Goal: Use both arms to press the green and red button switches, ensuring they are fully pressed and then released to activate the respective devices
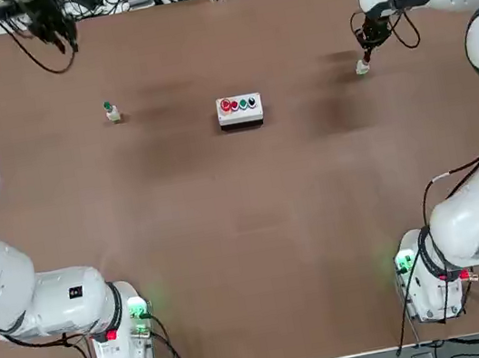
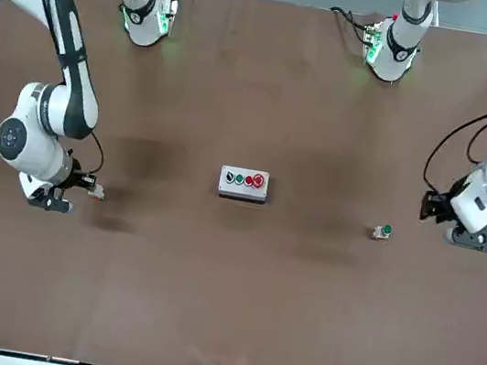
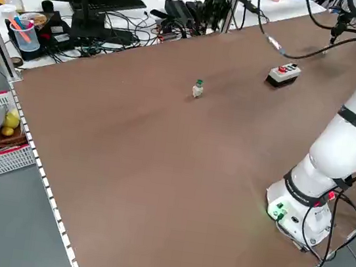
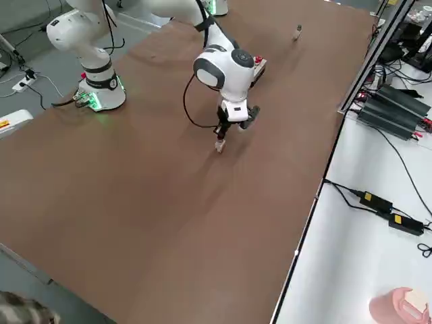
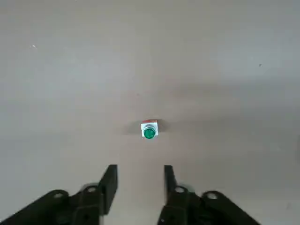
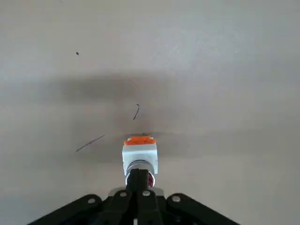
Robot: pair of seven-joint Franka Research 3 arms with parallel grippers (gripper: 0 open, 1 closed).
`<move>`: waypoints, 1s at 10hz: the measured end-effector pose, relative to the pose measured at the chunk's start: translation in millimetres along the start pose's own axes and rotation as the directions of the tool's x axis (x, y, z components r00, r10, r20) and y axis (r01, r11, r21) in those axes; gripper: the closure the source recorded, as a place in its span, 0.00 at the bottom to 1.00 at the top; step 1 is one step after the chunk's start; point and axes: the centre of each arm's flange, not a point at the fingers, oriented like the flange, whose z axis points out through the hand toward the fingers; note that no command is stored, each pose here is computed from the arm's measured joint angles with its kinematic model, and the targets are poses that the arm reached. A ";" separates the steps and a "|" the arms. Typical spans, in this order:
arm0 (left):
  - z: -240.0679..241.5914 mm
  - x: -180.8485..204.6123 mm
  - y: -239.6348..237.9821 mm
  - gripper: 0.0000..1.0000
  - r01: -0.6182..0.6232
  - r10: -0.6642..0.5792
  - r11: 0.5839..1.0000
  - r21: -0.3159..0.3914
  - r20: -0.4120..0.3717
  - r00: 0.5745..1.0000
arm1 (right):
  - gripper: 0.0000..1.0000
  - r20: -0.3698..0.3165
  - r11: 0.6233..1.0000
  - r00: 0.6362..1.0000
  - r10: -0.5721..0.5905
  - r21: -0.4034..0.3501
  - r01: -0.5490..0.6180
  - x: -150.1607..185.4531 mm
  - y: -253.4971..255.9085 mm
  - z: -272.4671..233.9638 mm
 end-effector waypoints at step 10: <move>-97.4 3.5 -8.0 0.00 0.023 -0.023 1.000 0.003 -0.074 0.997 | 0.99 -0.007 1.000 1.000 0.015 0.001 -0.015 2.2 0.4 -3.1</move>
